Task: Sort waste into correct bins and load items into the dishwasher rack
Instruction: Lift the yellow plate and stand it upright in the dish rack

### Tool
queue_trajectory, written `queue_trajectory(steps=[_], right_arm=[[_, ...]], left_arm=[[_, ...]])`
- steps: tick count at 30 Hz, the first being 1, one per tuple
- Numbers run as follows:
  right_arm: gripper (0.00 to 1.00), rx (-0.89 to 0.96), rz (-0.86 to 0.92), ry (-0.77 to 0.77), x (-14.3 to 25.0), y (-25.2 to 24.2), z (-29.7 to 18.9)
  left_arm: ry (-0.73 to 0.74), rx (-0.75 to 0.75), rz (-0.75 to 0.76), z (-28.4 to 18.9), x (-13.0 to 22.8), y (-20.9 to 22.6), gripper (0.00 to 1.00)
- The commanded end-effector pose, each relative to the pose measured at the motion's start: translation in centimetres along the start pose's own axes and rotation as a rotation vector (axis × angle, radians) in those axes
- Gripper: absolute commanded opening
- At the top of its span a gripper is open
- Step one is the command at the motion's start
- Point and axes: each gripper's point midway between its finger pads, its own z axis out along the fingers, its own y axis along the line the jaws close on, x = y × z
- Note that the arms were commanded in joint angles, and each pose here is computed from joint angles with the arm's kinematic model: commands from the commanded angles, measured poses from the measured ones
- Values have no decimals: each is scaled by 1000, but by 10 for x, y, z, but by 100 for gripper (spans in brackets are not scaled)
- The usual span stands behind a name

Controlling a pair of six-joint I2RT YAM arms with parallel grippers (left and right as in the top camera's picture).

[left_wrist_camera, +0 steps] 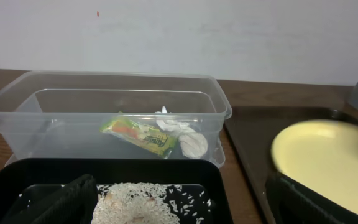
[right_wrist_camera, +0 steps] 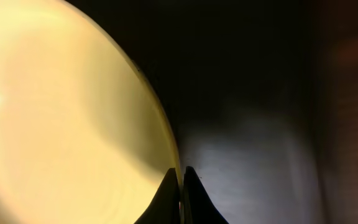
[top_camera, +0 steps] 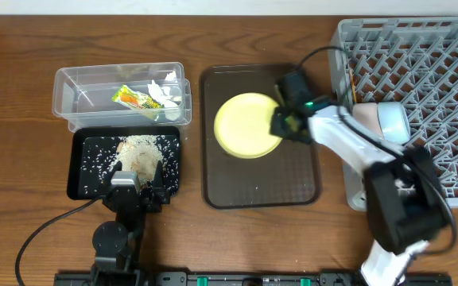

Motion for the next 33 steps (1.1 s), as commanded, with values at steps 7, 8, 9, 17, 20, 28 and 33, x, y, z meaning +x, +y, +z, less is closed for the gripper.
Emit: queue_trajectory(steps=[7,8,9,17,20,28,33], right_arm=[[1,303,15,-606,-105,-111,-207],[1,388,30,-662,-108,-130,-230],[1,484,47,-713,-110,-150,-253],[1,1125,111,-756,-89,-250,-349],[1,1207,114,-701,-89,-267,-349],[1,1310,99,-527,-102,-306,-304],[1,1321,16,-412,-110,-311,-259]], left_arm=[[41,-8,9,2,17,2,89],[41,-8,9,2,17,2,89],[41,-8,9,2,17,2,89],[41,-8,9,2,17,2,89],[41,-8,9,2,17,2,89],[41,-8,9,2,17,2,89],[41,-8,9,2,17,2,89]])
